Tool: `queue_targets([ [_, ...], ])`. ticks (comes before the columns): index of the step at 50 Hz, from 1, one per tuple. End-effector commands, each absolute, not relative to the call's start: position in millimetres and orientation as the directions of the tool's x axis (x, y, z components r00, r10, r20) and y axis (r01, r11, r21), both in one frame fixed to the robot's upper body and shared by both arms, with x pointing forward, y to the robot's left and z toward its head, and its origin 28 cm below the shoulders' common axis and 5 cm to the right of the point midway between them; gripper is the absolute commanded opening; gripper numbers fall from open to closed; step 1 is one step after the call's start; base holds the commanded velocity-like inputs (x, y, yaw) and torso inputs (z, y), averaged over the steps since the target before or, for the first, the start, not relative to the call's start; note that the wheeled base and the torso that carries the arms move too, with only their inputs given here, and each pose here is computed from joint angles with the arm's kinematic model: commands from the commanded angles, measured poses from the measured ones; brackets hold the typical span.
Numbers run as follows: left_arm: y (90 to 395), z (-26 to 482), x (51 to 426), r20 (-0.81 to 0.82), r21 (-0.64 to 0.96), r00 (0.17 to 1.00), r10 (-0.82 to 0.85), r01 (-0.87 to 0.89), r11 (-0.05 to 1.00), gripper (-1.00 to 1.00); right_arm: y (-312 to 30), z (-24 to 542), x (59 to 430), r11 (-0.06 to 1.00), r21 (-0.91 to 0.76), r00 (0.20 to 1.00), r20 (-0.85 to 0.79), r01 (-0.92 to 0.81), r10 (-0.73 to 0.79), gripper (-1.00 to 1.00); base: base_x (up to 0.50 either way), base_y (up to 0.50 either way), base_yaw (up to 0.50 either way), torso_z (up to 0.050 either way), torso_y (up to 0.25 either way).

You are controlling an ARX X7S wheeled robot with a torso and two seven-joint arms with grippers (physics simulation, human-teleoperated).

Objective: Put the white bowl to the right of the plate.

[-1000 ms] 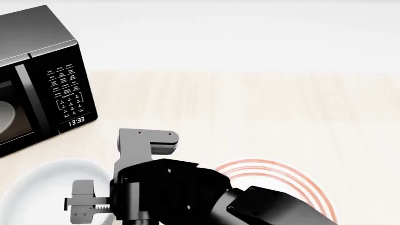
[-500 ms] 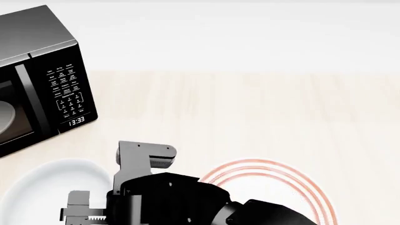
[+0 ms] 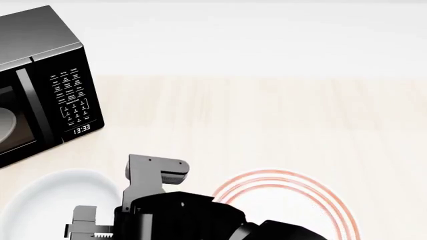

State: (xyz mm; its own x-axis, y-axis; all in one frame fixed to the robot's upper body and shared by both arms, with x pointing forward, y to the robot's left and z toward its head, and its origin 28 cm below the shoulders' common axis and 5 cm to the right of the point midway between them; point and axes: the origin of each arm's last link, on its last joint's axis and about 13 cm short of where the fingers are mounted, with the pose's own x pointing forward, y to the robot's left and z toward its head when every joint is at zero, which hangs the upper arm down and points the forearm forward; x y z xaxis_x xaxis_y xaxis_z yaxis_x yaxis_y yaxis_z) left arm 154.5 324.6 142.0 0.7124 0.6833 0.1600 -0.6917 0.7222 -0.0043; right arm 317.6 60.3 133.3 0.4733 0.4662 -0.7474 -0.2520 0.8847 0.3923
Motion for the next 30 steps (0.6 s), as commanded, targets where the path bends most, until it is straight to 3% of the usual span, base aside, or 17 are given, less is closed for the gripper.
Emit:
queue_targets([
  [1,324,142,153,0.164,-0.007,0.713,0.682,-0.690,0.723,1.00,60,130,316,0.886,0.389,0.474,-0.748,-0.252,0.464,1.00,0.00,0.00,0.00,0.000,0.000],
  [2,324,142,153,0.165,-0.007,0.713,0.682,-0.691,0.723,1.00,61,130,316,0.892,0.380,0.475,-0.755,-0.245,0.452,-1.00,0.00,0.00,0.00,0.000,0.000],
  [18,324,142,152,0.168,-0.009,0.712,0.682,-0.690,0.724,1.00,65,141,318,0.908,0.352,0.524,-0.742,-0.227,0.419,-1.00,0.00,0.00,0.00,0.000,0.000],
  [30,324,142,154,0.163,-0.006,0.712,0.683,-0.691,0.723,1.00,69,202,312,0.924,0.337,0.579,-0.723,-0.181,0.377,-1.00,0.00,0.00,0.00,0.000,0.001],
])
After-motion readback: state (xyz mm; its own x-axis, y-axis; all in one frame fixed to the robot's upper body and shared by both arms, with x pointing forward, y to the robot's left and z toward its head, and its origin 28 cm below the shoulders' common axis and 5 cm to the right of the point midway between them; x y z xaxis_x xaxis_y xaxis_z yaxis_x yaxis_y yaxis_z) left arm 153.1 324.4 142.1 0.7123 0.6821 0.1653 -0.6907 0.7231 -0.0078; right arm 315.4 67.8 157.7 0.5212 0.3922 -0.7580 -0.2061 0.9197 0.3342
